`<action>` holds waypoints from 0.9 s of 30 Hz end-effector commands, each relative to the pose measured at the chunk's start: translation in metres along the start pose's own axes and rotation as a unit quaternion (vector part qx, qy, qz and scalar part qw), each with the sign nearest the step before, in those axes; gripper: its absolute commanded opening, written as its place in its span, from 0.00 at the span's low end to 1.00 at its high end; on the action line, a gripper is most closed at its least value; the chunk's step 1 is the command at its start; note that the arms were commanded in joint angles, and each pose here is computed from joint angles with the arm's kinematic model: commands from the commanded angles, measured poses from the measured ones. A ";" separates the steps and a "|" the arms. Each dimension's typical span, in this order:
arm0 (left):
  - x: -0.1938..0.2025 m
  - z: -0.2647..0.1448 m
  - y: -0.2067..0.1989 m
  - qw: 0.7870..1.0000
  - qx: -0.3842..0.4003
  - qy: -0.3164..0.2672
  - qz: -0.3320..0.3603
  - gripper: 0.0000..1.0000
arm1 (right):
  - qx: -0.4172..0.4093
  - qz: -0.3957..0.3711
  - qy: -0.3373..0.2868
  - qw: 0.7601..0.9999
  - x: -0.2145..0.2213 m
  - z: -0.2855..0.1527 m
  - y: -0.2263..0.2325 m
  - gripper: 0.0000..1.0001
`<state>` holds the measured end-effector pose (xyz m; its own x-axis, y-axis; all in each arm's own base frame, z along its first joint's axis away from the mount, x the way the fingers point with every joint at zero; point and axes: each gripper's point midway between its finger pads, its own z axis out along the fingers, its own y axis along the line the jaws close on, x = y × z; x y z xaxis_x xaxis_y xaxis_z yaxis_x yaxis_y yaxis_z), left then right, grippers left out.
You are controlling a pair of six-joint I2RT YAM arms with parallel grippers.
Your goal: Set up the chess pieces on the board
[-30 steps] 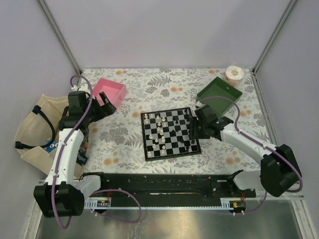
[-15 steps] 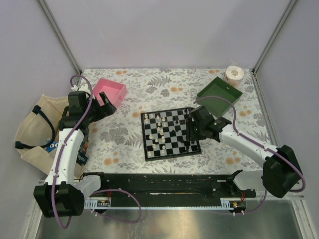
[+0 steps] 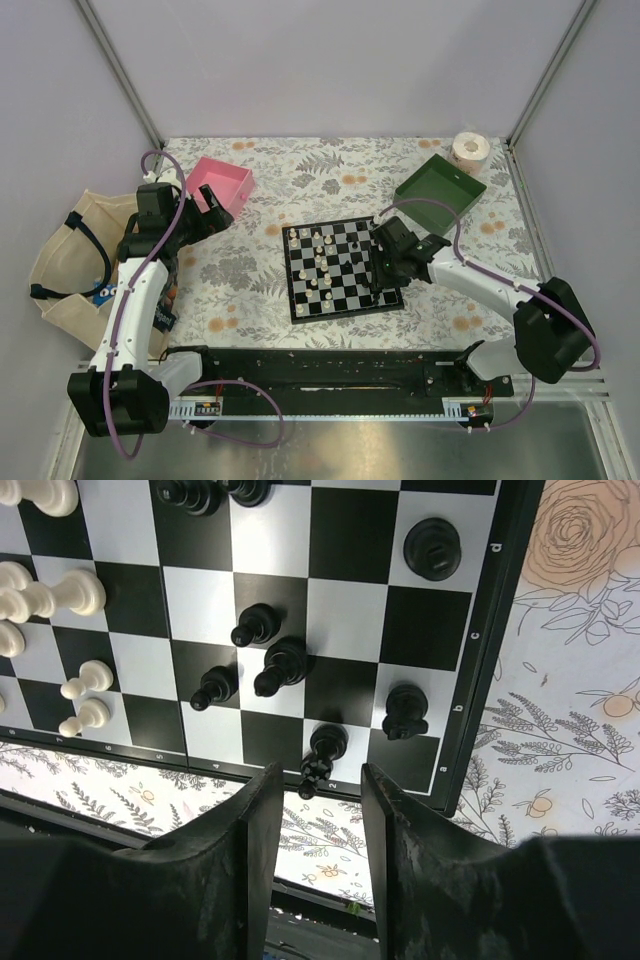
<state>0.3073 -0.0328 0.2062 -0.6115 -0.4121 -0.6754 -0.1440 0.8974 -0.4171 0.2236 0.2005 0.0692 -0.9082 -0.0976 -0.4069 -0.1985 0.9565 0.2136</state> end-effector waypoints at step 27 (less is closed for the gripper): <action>-0.011 -0.001 -0.006 1.000 0.016 -0.015 0.005 0.99 | 0.011 -0.008 0.030 0.999 0.004 0.013 0.013 0.36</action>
<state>0.3074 -0.0329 0.2061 -0.6119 -0.4121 -0.6751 -0.1439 0.8973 -0.4173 0.2157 0.2061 0.0495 -0.9328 -0.1350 -0.3342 -0.2029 0.9631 0.1771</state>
